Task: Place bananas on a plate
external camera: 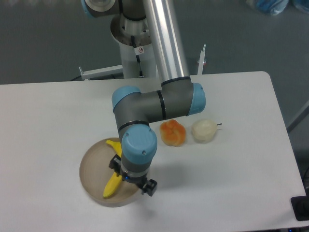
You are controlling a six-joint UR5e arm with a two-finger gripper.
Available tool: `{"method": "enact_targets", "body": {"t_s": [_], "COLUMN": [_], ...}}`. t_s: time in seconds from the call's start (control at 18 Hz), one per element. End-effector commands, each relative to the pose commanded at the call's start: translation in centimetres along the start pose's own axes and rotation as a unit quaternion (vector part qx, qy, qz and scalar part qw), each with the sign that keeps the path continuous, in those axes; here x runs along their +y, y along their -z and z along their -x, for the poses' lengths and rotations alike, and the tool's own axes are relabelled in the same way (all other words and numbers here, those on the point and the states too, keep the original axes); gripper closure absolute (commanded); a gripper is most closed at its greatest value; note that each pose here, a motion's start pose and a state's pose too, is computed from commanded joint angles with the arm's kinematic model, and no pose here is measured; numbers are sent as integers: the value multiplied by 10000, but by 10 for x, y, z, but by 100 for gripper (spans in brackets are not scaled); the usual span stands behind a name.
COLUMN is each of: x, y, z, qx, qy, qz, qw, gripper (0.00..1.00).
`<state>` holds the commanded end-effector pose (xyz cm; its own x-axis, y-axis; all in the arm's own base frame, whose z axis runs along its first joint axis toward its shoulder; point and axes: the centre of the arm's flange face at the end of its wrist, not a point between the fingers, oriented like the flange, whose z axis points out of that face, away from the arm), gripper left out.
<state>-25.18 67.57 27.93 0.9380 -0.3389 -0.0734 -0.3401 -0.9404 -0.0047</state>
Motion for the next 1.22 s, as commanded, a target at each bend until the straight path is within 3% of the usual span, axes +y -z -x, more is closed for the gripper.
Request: {"method": "enact_targets", "body": {"t_s": [0.22,0.5,0.78,1.22], "x": [74,137,199,216], "y": [13,15,7,0], "z": [60,105,147,161], "qx": [-35,96,174,232], "qy": [-184,-1008,-1474,-1411], "qz": [20,110,120,-58], "qw": [9998,9948,9888,9897], "gripper": [0,0,0,0]}}
